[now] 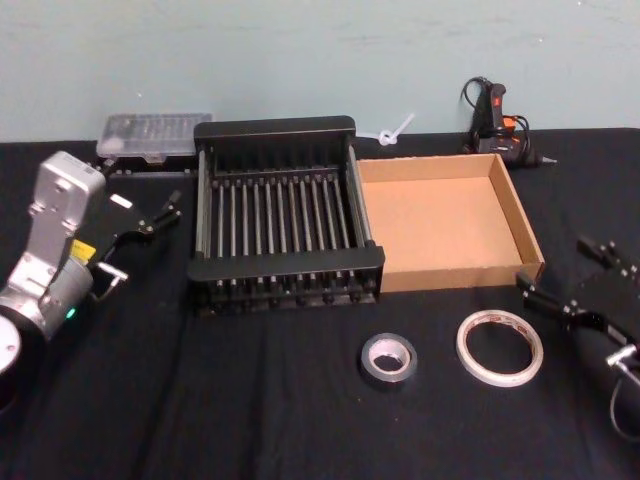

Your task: Pick up the white tape and place it into the black box , Pick up the silver tape and place it into the brown box.

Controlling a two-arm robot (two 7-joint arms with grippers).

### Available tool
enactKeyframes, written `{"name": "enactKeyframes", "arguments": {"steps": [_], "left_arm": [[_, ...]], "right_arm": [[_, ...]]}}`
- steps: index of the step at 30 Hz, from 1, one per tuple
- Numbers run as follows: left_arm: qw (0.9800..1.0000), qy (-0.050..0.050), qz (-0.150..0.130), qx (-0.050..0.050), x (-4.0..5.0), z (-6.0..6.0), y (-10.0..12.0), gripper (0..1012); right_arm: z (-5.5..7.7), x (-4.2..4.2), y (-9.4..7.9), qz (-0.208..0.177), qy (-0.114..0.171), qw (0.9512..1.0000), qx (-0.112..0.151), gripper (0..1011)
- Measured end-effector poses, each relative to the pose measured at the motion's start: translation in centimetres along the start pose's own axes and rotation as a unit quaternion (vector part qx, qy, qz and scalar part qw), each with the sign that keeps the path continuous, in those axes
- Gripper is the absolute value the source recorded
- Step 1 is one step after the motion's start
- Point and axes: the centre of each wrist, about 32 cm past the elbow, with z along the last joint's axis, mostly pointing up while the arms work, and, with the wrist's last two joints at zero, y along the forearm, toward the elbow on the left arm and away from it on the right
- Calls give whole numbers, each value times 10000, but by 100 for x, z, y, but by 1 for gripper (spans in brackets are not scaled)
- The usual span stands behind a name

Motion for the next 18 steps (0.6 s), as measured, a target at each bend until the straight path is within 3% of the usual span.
{"name": "enactKeyframes", "arguments": {"steps": [18], "left_arm": [[10000,0,0,0,0,0,0,1001]], "right_arm": [[-177,-35,38,312,130,9963,-791,1002]]}}
